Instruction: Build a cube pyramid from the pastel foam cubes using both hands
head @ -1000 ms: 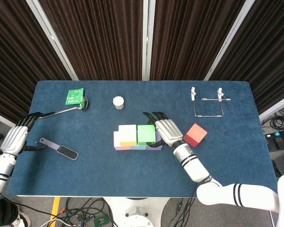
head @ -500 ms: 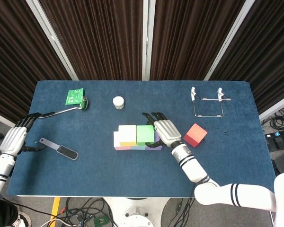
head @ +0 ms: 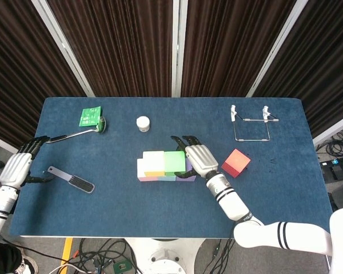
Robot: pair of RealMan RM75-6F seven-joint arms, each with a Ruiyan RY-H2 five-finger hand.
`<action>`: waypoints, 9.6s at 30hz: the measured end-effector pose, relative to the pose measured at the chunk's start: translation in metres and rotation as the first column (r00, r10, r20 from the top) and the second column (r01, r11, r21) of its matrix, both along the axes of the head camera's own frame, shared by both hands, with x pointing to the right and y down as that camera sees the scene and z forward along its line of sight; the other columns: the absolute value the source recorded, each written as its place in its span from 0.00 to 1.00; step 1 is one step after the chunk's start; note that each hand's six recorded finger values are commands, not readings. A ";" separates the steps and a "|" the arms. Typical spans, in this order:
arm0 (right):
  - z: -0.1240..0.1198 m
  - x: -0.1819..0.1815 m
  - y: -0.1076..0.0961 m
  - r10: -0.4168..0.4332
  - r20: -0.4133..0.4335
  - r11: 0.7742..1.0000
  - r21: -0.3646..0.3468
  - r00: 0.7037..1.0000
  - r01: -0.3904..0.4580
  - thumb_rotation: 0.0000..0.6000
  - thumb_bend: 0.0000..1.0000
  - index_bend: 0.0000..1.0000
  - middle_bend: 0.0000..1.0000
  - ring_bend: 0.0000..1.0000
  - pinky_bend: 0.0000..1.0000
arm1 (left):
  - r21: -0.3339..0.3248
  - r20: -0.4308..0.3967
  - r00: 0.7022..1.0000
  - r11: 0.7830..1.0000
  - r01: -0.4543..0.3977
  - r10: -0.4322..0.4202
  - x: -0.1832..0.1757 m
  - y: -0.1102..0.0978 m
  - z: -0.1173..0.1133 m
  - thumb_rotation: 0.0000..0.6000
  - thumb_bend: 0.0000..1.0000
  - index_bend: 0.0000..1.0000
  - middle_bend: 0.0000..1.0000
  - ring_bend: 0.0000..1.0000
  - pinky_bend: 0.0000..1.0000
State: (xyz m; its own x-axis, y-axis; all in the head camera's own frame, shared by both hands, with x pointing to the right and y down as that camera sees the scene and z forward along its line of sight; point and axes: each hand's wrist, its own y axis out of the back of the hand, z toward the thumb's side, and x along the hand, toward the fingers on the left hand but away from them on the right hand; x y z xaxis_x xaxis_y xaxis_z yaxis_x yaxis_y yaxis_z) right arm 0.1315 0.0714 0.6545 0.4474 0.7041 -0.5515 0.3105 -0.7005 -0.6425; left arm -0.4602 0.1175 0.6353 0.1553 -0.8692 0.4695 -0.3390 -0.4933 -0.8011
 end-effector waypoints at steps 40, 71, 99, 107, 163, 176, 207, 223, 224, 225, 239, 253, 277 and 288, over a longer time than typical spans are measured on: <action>-0.009 0.003 -0.004 -0.048 0.011 0.998 -0.044 0.999 0.049 1.00 0.12 0.00 0.05 0.00 0.00 | -0.007 -0.006 1.000 1.000 0.007 -0.008 0.000 0.000 0.000 1.00 0.06 0.08 0.05 0.01 0.07; 0.001 -0.010 -0.008 -0.047 0.013 0.998 -0.042 0.999 0.048 1.00 0.19 0.00 0.35 0.00 0.00 | -0.011 -0.005 1.000 1.000 0.016 -0.016 -0.004 0.003 0.001 1.00 0.06 0.08 0.05 0.01 0.07; -0.003 -0.009 -0.006 -0.069 0.006 0.997 0.018 0.998 0.068 1.00 0.20 0.00 0.39 0.00 0.00 | -0.006 -0.001 1.000 1.000 0.008 -0.008 -0.002 0.001 0.000 1.00 0.06 0.08 0.05 0.01 0.07; -0.002 -0.013 -0.005 -0.068 0.000 0.998 0.018 0.998 0.068 1.00 0.20 0.00 0.39 0.00 0.00 | -0.004 -0.003 1.000 1.000 0.009 -0.009 -0.004 0.002 -0.001 1.00 0.06 0.08 0.05 0.01 0.07; -0.014 -0.009 0.003 -0.085 -0.005 0.996 0.009 0.996 0.085 1.00 0.12 0.00 0.11 0.00 0.00 | -0.004 -0.009 1.000 1.000 0.006 -0.006 -0.004 0.002 0.000 1.00 0.06 0.08 0.05 0.01 0.07; -0.009 0.019 0.003 -0.032 -0.030 0.999 -0.006 0.999 0.032 1.00 0.12 0.00 0.16 0.00 0.00 | -0.008 -0.001 1.000 1.000 -0.001 0.001 -0.001 0.002 0.002 1.00 0.06 0.08 0.05 0.01 0.07; -0.004 0.015 0.004 -0.010 -0.013 1.000 0.009 1.000 0.010 1.00 0.16 0.00 0.28 0.00 0.00 | -0.011 -0.001 1.000 1.000 0.004 -0.004 -0.003 0.004 0.003 1.00 0.06 0.08 0.05 0.01 0.07; -0.011 0.017 0.001 -0.014 0.004 1.000 0.016 1.000 0.014 1.00 0.13 0.00 0.09 0.00 0.00 | -0.009 -0.002 1.000 1.000 0.001 -0.001 -0.001 0.002 0.001 1.00 0.06 0.08 0.05 0.01 0.07; -0.013 0.019 0.001 -0.014 0.002 1.000 0.019 1.000 0.014 1.00 0.13 0.00 0.09 0.00 0.00 | -0.006 -0.004 1.000 1.000 0.001 -0.001 -0.001 0.001 0.000 1.00 0.06 0.08 0.05 0.01 0.07; -0.014 0.021 0.000 -0.016 -0.002 1.000 0.023 1.000 0.016 1.00 0.12 0.00 0.08 0.00 0.00 | -0.005 -0.004 1.000 1.000 0.001 -0.001 -0.001 0.001 0.000 1.00 0.06 0.08 0.05 0.01 0.07; -0.053 0.145 -0.012 -0.023 -0.309 0.998 0.051 0.951 0.041 1.00 0.10 0.00 0.06 0.00 0.00 | 0.012 -0.001 1.000 1.000 -0.007 0.007 0.006 -0.003 -0.005 1.00 0.06 0.08 0.05 0.01 0.07; -0.035 0.206 -0.009 -0.195 -0.593 0.951 0.082 0.781 0.300 1.00 0.10 0.00 0.03 0.00 0.00 | 0.024 0.039 0.999 1.000 0.004 -0.005 0.009 -0.003 -0.007 1.00 0.06 0.08 0.05 0.01 0.07; 0.032 0.186 -0.003 -0.364 -0.562 0.895 0.010 0.743 0.447 1.00 0.11 0.00 0.09 0.00 0.00 | 0.014 0.086 0.996 1.000 -0.003 0.002 0.016 -0.006 0.001 1.00 0.06 0.08 0.05 0.01 0.07; 0.040 0.172 -0.004 -0.357 -0.522 0.895 0.046 0.775 0.444 1.00 0.17 0.00 0.44 0.02 0.00 | 0.007 0.086 0.996 1.000 0.001 -0.001 0.016 -0.005 0.005 1.00 0.06 0.08 0.05 0.01 0.07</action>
